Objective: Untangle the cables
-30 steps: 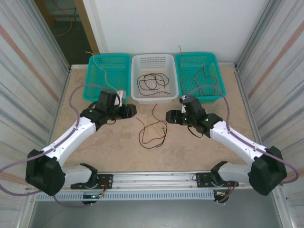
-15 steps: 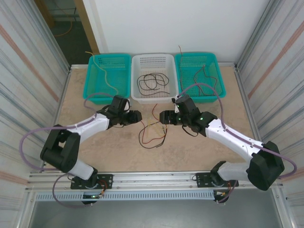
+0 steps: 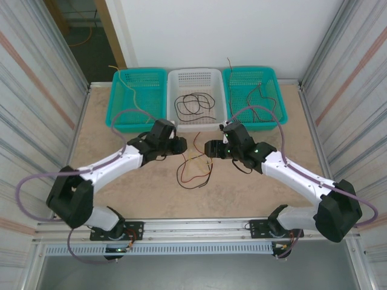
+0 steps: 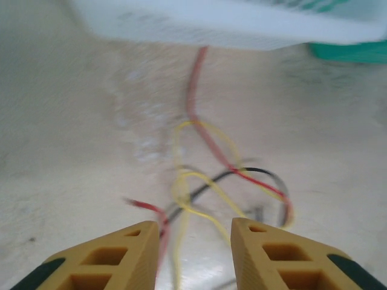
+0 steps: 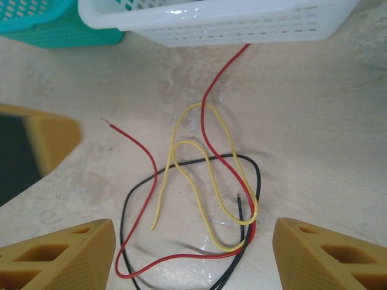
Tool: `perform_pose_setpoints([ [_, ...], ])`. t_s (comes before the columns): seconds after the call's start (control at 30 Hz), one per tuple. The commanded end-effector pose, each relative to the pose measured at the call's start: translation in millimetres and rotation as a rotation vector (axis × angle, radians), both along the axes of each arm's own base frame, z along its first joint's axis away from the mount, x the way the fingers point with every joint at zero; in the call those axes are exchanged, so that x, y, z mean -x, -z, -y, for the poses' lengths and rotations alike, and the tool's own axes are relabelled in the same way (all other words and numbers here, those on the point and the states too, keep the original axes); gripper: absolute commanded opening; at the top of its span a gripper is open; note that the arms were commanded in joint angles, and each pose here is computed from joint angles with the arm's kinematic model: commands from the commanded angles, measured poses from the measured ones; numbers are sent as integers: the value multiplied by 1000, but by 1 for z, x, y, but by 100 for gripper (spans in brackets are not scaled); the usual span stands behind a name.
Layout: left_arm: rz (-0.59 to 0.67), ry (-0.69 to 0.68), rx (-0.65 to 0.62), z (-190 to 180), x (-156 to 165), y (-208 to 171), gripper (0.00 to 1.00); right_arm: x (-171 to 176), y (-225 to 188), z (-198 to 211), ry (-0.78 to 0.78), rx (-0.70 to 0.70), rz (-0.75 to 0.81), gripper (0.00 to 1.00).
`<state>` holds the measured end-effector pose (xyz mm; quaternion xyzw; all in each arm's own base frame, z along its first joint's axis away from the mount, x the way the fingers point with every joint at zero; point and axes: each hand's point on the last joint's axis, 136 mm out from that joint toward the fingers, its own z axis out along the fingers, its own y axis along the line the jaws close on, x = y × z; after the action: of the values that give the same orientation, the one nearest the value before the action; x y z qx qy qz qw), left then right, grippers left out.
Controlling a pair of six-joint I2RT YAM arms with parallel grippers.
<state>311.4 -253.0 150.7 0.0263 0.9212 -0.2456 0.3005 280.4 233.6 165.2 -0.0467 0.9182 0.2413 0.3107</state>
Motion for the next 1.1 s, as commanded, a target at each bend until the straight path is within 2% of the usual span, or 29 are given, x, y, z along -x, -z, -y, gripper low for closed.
perform_pose_setpoints([
  [0.0, 53, 4, -54, 0, -6, -18, 33, -11, -8, 14, 68, -7, 17, 68],
  [0.07, 10, 53, -50, 16, -6, -8, 30, -13, -9, 18, 84, -30, 12, 67],
  [0.2, -25, 97, -96, 35, -15, 10, 37, -10, -13, 23, 92, -32, 16, 67],
  [0.37, -92, 106, -162, 48, -31, 44, 30, -5, -14, 31, 101, -30, 17, 67],
  [0.7, -168, 23, -296, 28, -36, 80, 29, -3, -19, 37, 115, -43, 27, 67],
  [1.07, -246, 22, -288, 28, -33, 111, 33, -5, -24, 34, 111, -54, 29, 67],
])
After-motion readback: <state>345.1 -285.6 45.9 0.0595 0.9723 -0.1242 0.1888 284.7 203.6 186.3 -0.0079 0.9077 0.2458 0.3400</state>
